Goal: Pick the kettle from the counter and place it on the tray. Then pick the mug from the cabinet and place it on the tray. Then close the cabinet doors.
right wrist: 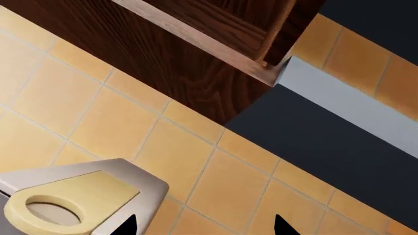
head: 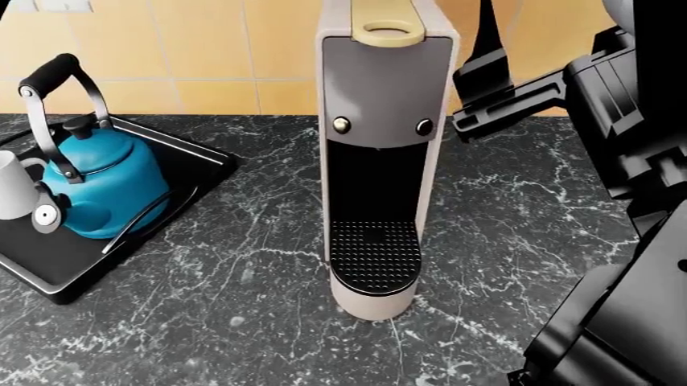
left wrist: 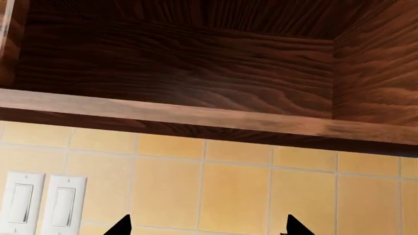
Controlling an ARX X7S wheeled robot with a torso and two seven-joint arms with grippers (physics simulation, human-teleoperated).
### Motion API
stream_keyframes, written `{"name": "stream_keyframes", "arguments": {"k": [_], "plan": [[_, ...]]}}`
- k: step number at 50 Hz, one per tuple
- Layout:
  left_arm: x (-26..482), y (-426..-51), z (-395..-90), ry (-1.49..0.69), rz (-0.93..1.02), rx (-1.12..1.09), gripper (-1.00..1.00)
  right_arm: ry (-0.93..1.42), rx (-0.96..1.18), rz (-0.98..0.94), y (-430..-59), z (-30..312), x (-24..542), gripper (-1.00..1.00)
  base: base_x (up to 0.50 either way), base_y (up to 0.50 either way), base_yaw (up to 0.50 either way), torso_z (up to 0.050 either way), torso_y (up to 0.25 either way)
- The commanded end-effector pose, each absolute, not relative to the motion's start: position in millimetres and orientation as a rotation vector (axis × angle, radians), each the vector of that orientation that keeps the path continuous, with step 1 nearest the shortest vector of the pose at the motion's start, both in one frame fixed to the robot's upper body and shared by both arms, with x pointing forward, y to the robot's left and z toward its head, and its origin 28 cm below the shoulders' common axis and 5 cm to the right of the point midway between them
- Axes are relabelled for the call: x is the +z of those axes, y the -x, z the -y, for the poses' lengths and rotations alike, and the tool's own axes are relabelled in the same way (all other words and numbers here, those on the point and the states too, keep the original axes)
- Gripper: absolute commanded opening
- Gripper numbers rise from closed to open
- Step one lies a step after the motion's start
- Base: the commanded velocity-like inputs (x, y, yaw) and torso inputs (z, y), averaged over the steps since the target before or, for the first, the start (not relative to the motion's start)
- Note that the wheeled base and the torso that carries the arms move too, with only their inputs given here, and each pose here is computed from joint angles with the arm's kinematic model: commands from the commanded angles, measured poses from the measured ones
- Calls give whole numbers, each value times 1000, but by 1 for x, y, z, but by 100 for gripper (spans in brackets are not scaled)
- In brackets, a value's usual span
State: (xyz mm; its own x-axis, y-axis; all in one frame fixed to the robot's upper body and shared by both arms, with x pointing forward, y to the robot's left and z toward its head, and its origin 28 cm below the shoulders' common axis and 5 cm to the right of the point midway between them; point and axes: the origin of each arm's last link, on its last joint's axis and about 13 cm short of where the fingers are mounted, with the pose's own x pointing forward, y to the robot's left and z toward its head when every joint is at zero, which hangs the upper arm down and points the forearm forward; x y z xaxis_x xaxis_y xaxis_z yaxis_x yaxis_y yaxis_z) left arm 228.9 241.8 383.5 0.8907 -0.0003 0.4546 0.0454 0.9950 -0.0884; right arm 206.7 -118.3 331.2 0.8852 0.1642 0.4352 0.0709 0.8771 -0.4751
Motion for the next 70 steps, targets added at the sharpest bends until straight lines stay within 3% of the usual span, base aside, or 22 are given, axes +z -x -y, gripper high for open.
{"name": "stream_keyframes", "arguments": {"k": [1,31,70], "plan": [[385,-228,-242,100,476,-22,100,504,52,486,-207,118,333,100,1,-55,0,0,0],[384,-231,-244,105,473,-17,100,510,33,496,-205,120,333,100,1,-59,0,0,0],[391,-229,-245,103,493,-17,100,565,-154,622,-142,145,362,100,0,0,0,0,0]]}}
